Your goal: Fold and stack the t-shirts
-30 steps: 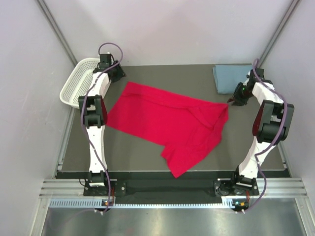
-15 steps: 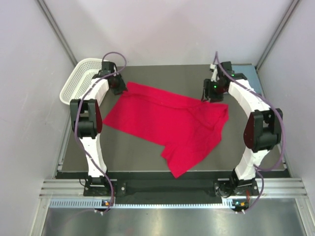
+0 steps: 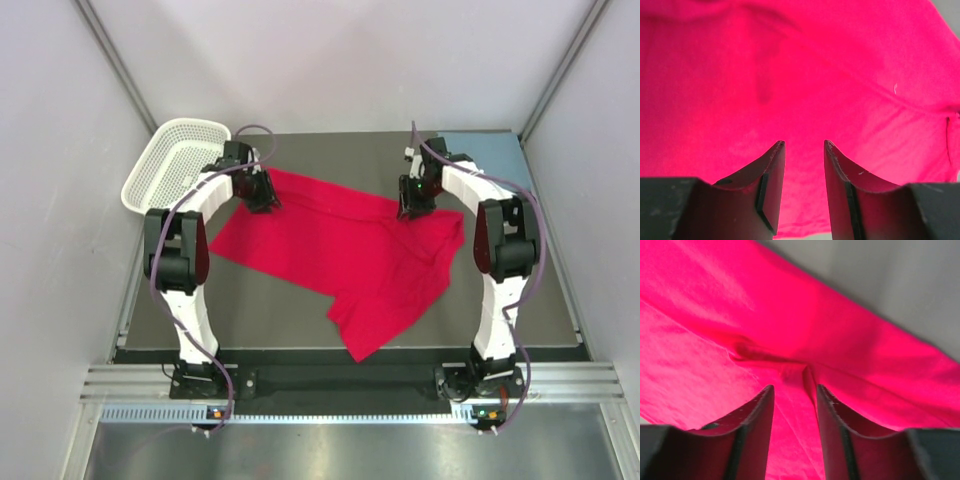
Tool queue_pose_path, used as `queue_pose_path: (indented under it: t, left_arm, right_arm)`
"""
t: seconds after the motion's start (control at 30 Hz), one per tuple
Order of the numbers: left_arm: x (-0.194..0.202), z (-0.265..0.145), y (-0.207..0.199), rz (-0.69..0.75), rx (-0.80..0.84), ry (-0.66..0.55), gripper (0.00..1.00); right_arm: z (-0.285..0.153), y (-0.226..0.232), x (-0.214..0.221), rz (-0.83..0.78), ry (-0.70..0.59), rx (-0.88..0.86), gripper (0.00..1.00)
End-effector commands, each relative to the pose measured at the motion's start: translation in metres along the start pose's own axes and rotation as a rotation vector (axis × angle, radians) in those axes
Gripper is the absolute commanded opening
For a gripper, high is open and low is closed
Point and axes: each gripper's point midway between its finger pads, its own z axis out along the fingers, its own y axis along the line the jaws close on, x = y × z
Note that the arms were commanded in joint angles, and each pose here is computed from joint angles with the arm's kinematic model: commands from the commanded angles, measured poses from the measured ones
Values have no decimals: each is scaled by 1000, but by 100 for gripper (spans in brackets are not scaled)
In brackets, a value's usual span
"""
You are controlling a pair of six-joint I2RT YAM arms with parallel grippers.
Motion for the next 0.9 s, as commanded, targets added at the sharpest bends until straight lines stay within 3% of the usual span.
queue_pose_path:
  t: [0.0,0.2,0.63,0.87]
  left_arm:
    - [-6,-26,-14,37,49,-49,42]
    - [-8,-29,-14,47,42,-52,42]
    - [-10,-29,-18,46,54,-48,42]
    - [-10,-27,-17,45,54,-42,42]
  right_arm:
    - [-3,22,-30,-63,-83,-41,38]
    - [8,25,-27,-56,-64,-50,32]
    - [11,6,-19,-87,-47,52,40]
    - [17,15,-18,-78,-34,2,33]
